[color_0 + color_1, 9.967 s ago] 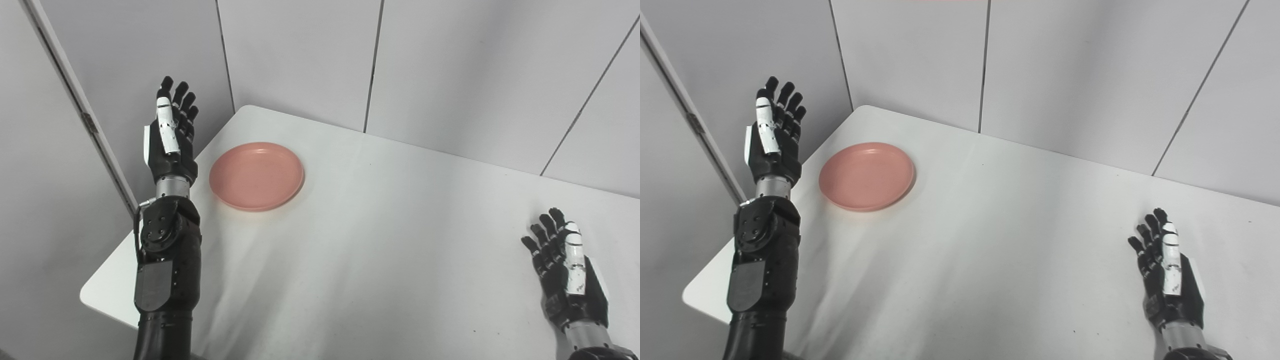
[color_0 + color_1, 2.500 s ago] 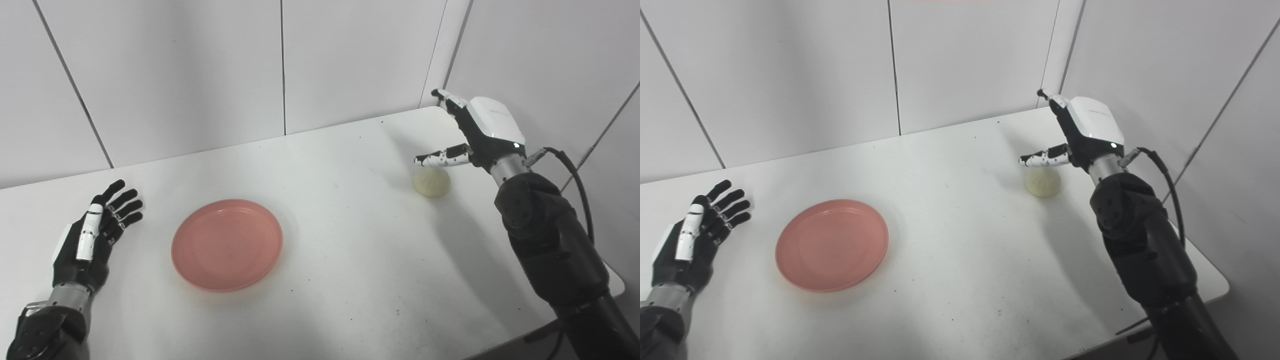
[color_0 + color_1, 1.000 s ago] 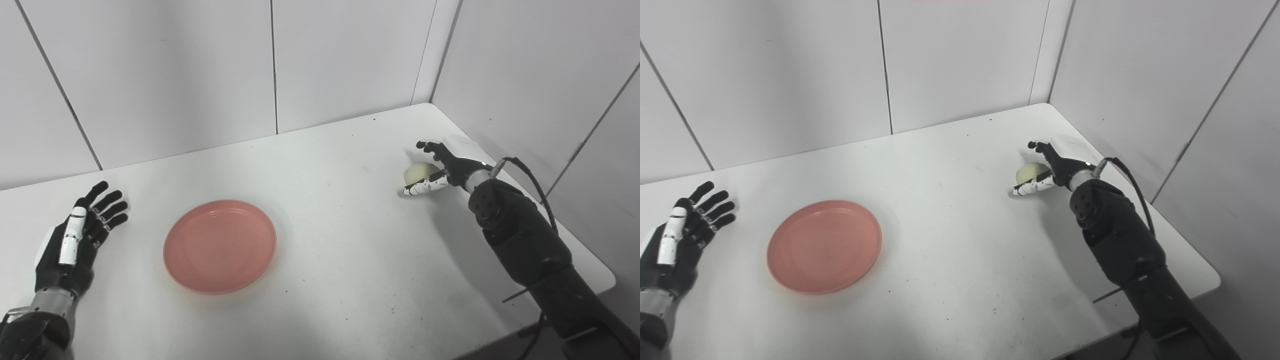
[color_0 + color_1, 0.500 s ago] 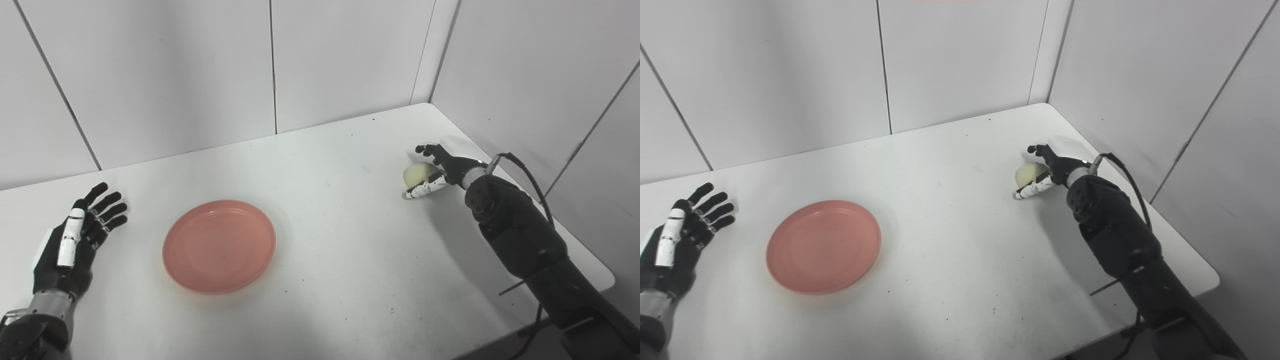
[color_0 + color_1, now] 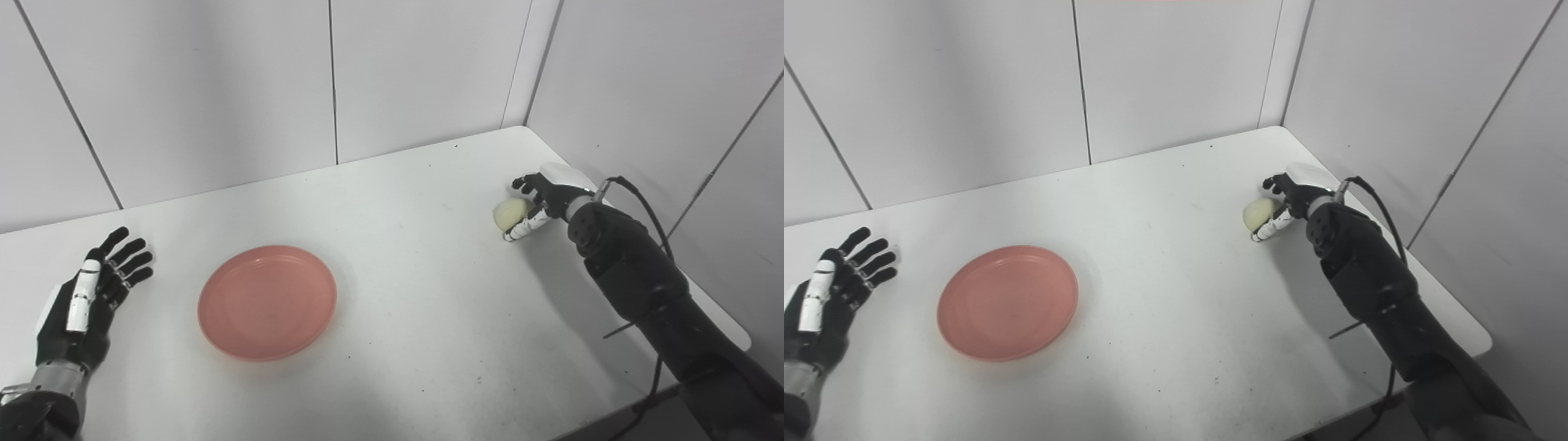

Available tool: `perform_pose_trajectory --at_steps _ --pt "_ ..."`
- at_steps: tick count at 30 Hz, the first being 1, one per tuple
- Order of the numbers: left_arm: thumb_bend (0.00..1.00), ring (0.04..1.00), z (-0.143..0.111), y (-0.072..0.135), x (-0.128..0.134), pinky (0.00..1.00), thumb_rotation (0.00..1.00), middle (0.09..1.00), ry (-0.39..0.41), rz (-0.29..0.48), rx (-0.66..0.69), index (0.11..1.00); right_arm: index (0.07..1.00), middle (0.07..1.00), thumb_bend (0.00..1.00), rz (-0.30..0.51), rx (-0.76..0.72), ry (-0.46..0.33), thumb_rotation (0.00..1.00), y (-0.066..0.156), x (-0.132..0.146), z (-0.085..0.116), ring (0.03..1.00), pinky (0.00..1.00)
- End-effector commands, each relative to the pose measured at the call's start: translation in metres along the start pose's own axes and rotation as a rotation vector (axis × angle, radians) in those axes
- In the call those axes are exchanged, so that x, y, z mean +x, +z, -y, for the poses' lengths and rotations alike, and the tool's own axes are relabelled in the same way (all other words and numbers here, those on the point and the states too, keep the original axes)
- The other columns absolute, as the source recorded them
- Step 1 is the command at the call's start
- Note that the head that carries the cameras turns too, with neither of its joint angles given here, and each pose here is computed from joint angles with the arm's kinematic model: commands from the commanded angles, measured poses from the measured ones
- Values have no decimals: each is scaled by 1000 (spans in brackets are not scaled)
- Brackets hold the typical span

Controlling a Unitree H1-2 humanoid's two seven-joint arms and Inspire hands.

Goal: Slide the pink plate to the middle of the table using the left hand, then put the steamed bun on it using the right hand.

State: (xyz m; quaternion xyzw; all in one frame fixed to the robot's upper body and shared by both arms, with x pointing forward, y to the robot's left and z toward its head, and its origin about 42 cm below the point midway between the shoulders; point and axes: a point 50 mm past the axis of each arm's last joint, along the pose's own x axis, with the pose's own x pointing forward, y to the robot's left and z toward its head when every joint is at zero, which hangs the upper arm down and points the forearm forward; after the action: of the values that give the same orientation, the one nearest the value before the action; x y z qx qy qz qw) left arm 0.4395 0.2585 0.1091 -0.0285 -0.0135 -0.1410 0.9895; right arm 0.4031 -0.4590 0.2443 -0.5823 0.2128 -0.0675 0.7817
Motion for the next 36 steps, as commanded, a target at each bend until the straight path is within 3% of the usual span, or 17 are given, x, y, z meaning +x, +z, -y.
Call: perform_pose_trajectory --at_steps 1,3,5,6,8,17,25,30,36 --pt "536 832 -1 -79 -67 824 924 856 55 -244 -80 868 793 686 824 0 -23 -55 162 0 3 33 612 528" --pt "534 833 -1 -78 -67 828 930 857 57 -242 -75 870 755 577 744 -9 -33 -45 69 -2 7 34 497 432" --pt "533 830 0 -78 -67 824 926 853 60 -239 -75 866 701 510 608 -17 -42 -31 18 -4 13 35 468 410" --pt "531 830 0 -78 -67 822 924 852 60 -239 -76 865 582 483 551 -20 -45 -27 5 -5 15 35 478 417" --pt "530 829 0 -78 -67 821 922 851 60 -239 -78 863 523 476 529 -28 -52 -19 0 -5 19 33 470 407" --pt "517 823 -1 -79 -67 812 921 846 57 -242 -88 856 509 474 524 -44 -68 15 0 0 22 30 470 411" --pt "521 821 2 -82 -67 806 911 846 49 -239 -86 857 511 474 521 -6 -37 -20 0 5 14 36 473 418" --pt "532 828 13 -80 -68 817 914 852 38 -225 -74 863 515 472 520 54 -22 -71 0 15 1 44 481 437" --pt "543 848 30 -75 -72 835 934 869 30 -214 -51 879 540 454 513 200 -17 -119 0 47 -19 57 475 424"
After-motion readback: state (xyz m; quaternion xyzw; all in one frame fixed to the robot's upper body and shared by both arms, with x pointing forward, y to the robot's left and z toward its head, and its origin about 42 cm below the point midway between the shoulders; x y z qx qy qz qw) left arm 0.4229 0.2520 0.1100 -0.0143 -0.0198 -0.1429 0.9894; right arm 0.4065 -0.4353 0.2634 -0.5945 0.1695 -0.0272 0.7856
